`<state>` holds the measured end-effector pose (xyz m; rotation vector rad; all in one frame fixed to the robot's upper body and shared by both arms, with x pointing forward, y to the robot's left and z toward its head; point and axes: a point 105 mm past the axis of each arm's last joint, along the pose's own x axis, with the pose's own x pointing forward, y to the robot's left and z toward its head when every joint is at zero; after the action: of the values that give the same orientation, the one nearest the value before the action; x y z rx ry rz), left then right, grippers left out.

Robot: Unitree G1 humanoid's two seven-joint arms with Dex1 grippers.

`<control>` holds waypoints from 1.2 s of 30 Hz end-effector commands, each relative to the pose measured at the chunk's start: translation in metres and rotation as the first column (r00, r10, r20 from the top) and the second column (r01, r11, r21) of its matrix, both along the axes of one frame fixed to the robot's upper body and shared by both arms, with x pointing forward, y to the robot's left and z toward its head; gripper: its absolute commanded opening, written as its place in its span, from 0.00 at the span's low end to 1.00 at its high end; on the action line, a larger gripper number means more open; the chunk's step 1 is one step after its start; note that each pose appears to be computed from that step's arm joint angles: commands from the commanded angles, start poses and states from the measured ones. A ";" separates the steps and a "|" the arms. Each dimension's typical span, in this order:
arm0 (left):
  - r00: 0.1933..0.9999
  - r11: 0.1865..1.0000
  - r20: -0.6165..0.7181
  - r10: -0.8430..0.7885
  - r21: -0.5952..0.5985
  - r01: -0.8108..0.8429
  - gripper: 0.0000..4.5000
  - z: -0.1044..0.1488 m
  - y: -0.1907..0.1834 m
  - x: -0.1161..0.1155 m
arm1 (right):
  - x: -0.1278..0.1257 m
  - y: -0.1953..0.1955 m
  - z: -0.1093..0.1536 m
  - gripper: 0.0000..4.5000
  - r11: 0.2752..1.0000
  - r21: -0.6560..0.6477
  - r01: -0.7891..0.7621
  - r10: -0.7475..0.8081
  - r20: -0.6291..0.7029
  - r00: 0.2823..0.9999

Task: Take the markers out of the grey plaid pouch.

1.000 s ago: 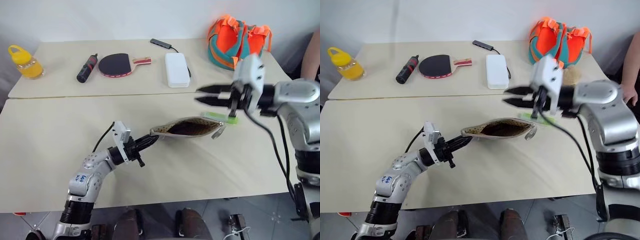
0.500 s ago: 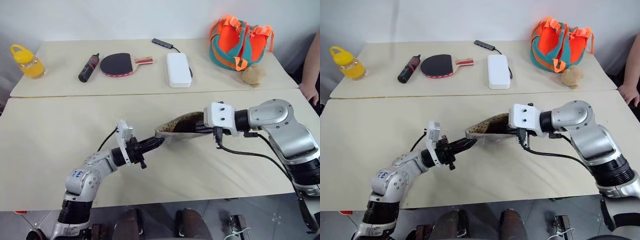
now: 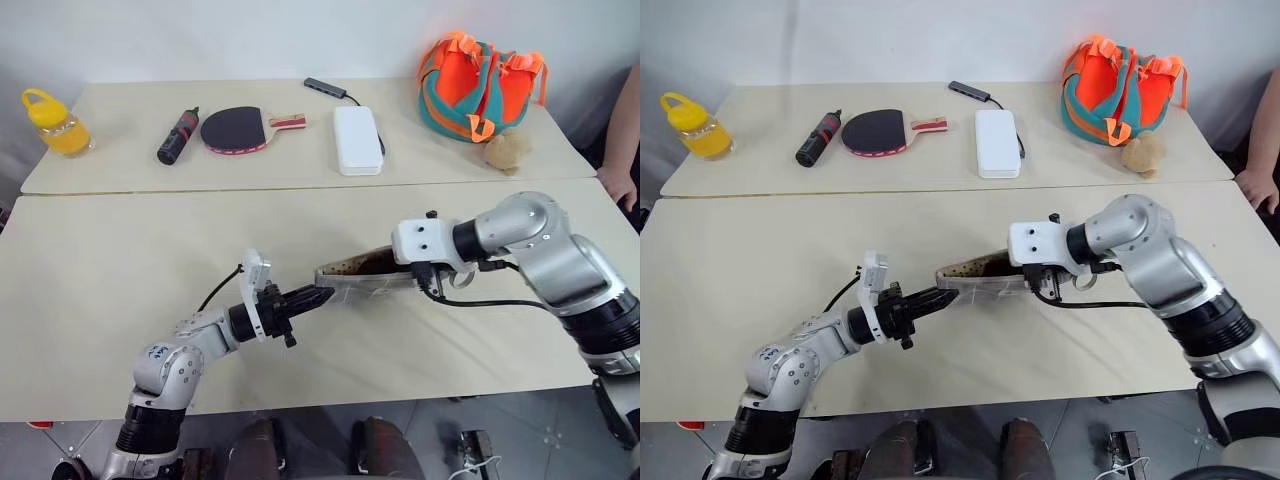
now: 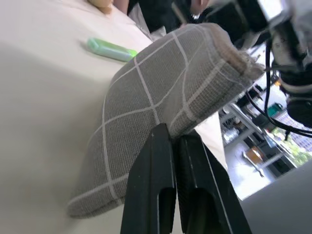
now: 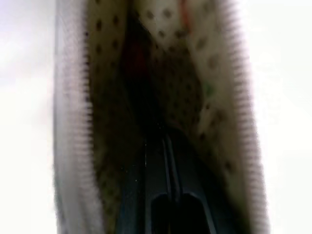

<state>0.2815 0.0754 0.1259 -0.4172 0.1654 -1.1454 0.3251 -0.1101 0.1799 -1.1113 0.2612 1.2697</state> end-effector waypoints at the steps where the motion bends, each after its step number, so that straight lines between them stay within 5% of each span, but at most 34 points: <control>1: 0.999 0.998 0.010 0.054 0.023 -0.054 0.00 -0.009 0.008 0.006 | 0.008 0.006 0.003 0.01 1.000 -0.006 -0.011 0.012 0.074 0.997; 5: 0.998 0.998 0.034 0.057 0.003 -0.057 0.00 -0.004 0.006 0.010 | 0.011 0.008 0.002 0.05 1.000 0.005 -0.015 0.014 0.088 0.996; 11: 0.997 0.998 0.050 0.055 0.005 -0.056 0.00 -0.004 0.006 0.011 | 0.006 0.008 -0.003 0.43 0.999 -0.016 -0.047 0.049 0.073 0.996; 23: 0.997 0.998 0.059 0.055 0.018 -0.057 0.00 -0.005 0.006 0.013 | 0.000 0.024 -0.016 0.43 0.993 0.011 -0.118 0.118 0.041 0.992; 27: 0.997 0.998 0.061 0.057 0.020 -0.058 0.00 -0.006 0.006 0.013 | 0.003 0.022 -0.022 0.23 0.994 -0.012 -0.110 0.110 0.037 0.993; 36: 0.997 0.998 0.060 0.052 0.020 -0.053 0.00 -0.006 0.005 0.012 | 0.017 0.026 -0.019 0.23 0.997 0.009 -0.077 0.075 0.097 0.992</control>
<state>0.2927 0.0776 0.1216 -0.3735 0.1119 -1.1139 0.3407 -0.0861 0.1539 -1.1741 0.1637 1.2877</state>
